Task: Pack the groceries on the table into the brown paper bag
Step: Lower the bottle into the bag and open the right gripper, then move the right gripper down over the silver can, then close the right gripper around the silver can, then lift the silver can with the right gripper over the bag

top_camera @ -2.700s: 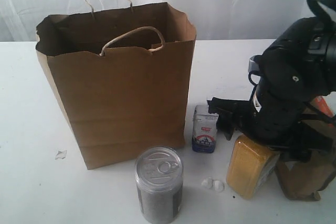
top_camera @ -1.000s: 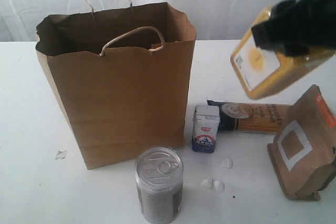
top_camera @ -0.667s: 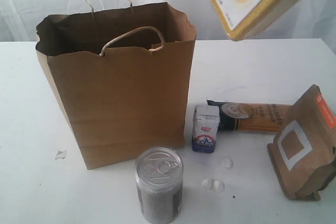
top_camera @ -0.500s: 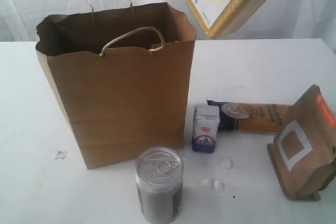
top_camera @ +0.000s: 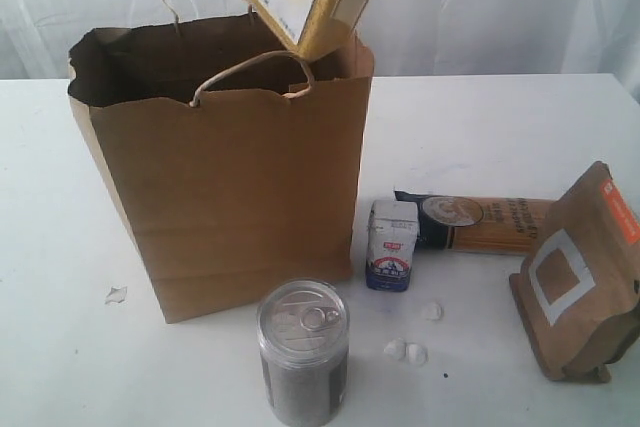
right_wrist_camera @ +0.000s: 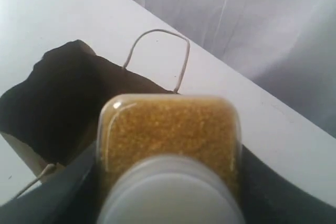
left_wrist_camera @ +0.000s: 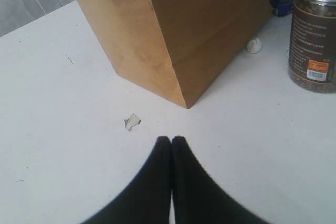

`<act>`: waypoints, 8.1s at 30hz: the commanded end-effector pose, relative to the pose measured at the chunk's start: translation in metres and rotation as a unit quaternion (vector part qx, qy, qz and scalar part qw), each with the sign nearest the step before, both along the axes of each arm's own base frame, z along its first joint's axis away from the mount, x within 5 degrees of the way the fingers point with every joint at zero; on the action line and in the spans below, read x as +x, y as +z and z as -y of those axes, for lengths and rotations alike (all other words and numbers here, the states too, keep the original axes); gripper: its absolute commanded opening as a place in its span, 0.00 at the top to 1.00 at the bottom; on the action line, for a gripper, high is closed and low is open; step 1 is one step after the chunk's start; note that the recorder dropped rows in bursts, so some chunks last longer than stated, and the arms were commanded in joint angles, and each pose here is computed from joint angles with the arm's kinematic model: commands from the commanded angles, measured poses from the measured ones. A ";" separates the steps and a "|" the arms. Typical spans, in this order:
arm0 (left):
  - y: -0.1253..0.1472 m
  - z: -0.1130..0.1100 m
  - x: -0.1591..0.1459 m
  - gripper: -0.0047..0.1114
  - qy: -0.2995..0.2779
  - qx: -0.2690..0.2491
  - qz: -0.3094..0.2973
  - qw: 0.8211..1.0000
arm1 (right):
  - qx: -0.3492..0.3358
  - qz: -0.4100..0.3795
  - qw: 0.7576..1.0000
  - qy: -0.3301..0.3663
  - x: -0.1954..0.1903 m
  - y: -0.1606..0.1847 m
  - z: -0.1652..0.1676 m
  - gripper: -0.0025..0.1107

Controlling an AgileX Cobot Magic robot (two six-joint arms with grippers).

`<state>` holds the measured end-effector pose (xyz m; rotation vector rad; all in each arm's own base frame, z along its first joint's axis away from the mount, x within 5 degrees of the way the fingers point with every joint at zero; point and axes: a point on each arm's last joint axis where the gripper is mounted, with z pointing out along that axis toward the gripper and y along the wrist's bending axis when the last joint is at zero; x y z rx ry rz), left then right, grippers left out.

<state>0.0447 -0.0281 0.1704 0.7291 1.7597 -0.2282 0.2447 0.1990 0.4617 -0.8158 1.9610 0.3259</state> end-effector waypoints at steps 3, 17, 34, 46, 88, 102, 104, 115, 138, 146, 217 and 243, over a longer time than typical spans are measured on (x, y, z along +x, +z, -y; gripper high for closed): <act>-0.001 0.000 0.000 0.96 0.000 -0.001 -0.002 1.000 | 0.008 0.044 0.999 0.015 0.020 -0.001 -0.021 0.98; -0.001 0.000 0.000 0.96 0.000 -0.001 -0.002 1.000 | -0.068 0.001 0.996 0.053 0.048 -0.050 -0.047 0.98; -0.001 0.000 0.000 0.96 0.000 -0.001 -0.002 1.000 | -0.095 -0.017 0.993 0.064 0.051 -0.062 -0.050 0.47; -0.001 0.000 0.000 0.96 0.000 -0.001 -0.002 1.000 | -0.096 -0.018 0.993 0.064 0.051 -0.062 -0.050 0.42; -0.001 0.000 0.000 0.96 0.000 -0.001 -0.002 1.000 | -0.080 -0.061 0.987 -0.127 -0.083 -0.064 0.112 0.42; -0.001 0.000 0.000 0.96 0.000 -0.001 -0.002 1.000 | -0.121 -0.106 0.986 0.043 -0.073 -0.135 0.071 0.27; -0.001 0.000 0.000 0.96 0.000 -0.001 -0.002 1.000 | -0.122 -0.113 0.984 0.057 -0.068 -0.142 0.060 0.23; -0.001 0.000 0.000 0.96 0.000 -0.001 -0.002 1.000 | -0.149 -0.176 0.965 0.127 -0.065 -0.182 0.007 0.18; -0.001 0.000 0.000 0.96 0.000 -0.001 -0.002 1.000 | -0.139 -0.217 0.955 0.150 -0.058 -0.210 -0.023 0.09; -0.001 0.000 0.000 0.96 0.000 -0.001 -0.002 1.000 | -0.155 -0.226 0.949 0.153 -0.052 -0.230 -0.034 0.09; -0.001 0.000 0.000 0.96 0.000 -0.001 -0.002 1.000 | -0.097 0.245 0.951 0.162 -0.037 -0.001 -0.106 0.98; -0.001 0.000 0.000 0.96 0.000 -0.001 -0.002 1.000 | -0.168 0.069 0.977 0.108 0.005 -0.068 -0.111 0.98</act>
